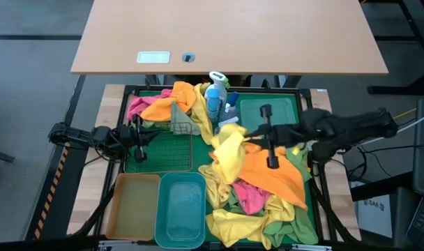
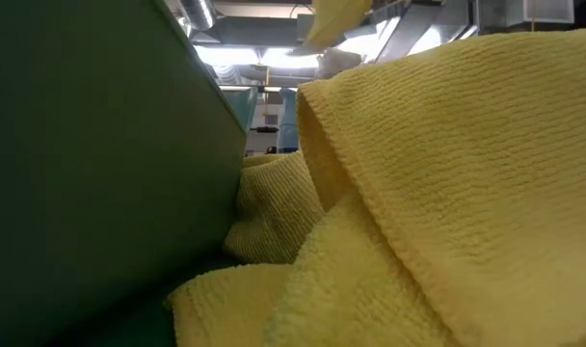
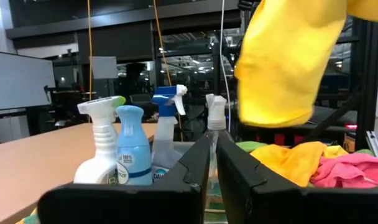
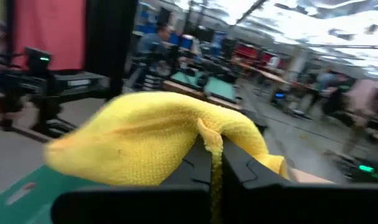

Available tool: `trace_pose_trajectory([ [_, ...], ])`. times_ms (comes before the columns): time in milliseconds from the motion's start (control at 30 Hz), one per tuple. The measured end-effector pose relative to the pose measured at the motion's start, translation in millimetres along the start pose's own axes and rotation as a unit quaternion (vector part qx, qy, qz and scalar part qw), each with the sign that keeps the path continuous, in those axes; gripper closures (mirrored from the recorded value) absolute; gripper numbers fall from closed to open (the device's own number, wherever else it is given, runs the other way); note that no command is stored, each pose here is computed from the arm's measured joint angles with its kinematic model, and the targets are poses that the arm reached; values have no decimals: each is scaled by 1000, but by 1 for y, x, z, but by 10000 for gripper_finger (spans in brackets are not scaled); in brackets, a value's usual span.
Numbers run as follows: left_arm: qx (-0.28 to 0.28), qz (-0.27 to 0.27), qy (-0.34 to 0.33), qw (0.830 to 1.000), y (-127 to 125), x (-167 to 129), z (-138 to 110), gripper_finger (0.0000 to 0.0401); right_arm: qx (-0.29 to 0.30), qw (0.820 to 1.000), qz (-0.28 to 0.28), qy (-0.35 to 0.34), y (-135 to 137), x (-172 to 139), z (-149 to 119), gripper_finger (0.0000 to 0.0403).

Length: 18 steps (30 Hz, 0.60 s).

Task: Sort microfiber towel by color & place in baskets
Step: Put the yellow towel into the blue bin

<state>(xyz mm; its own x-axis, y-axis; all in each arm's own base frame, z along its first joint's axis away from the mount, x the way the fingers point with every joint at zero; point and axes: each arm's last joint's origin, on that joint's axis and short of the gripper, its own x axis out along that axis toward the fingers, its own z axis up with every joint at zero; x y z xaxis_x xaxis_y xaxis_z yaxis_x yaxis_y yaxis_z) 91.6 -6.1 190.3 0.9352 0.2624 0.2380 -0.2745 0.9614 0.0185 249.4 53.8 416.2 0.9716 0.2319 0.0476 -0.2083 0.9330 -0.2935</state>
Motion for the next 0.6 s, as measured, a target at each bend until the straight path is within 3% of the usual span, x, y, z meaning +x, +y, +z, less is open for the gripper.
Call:
trace_pose_trajectory([
  [233,0,1,0,1000,0,0,0,372,29,994,96,-45,-3,41,-24,398],
  [600,-2,1,1,1000,0,0,0,372,42,976,162,-140,7,90,-50,398],
])
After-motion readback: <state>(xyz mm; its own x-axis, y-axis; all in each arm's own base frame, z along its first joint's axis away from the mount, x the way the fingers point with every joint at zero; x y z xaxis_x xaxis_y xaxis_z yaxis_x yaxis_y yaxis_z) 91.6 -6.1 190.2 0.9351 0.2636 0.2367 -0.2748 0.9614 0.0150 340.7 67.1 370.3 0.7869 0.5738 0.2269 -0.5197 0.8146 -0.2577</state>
